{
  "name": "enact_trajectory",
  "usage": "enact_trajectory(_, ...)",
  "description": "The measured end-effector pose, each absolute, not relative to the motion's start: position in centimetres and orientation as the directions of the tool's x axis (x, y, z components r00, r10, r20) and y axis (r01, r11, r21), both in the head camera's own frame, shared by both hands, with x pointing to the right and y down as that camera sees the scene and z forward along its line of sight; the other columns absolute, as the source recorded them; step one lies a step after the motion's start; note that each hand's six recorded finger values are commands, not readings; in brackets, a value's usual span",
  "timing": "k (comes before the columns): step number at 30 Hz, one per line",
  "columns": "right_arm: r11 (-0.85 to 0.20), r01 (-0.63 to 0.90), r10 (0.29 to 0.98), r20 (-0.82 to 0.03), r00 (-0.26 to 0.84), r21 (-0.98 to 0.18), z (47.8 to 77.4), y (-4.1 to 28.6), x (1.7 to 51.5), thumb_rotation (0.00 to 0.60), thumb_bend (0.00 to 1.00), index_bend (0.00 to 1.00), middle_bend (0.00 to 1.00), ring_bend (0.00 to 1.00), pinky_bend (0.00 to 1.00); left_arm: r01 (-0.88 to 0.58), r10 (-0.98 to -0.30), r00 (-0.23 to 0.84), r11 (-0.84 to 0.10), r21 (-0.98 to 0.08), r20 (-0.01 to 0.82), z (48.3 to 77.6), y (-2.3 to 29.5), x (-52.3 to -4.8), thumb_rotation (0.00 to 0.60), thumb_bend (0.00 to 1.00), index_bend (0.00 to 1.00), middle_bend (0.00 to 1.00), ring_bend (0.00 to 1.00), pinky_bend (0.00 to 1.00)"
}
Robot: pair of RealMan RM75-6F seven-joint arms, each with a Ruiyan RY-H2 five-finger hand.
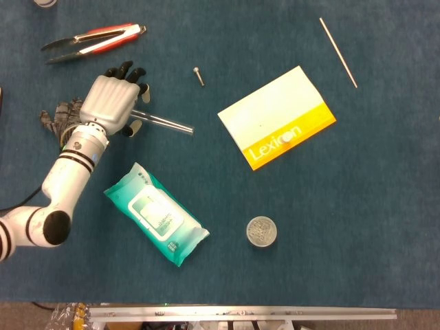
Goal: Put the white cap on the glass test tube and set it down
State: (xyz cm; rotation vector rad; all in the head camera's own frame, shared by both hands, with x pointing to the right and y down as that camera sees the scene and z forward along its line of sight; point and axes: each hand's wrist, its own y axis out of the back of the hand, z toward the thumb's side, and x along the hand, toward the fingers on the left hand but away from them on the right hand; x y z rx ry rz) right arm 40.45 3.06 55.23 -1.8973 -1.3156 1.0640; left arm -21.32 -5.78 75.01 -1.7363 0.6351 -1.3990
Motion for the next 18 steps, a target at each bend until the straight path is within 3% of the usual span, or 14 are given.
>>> enact_trajectory(18,-0.322,0.476,0.947,-0.280,0.159,-0.818,54.9,3.4,42.0,0.600,0.33,0.46,0.24,0.06,0.18,0.108,-0.777,0.199,-0.588,-0.801,0.597,78.4,-5.8,-21.5,0.600,0.29,0.41,0.14,0.00,0.14)
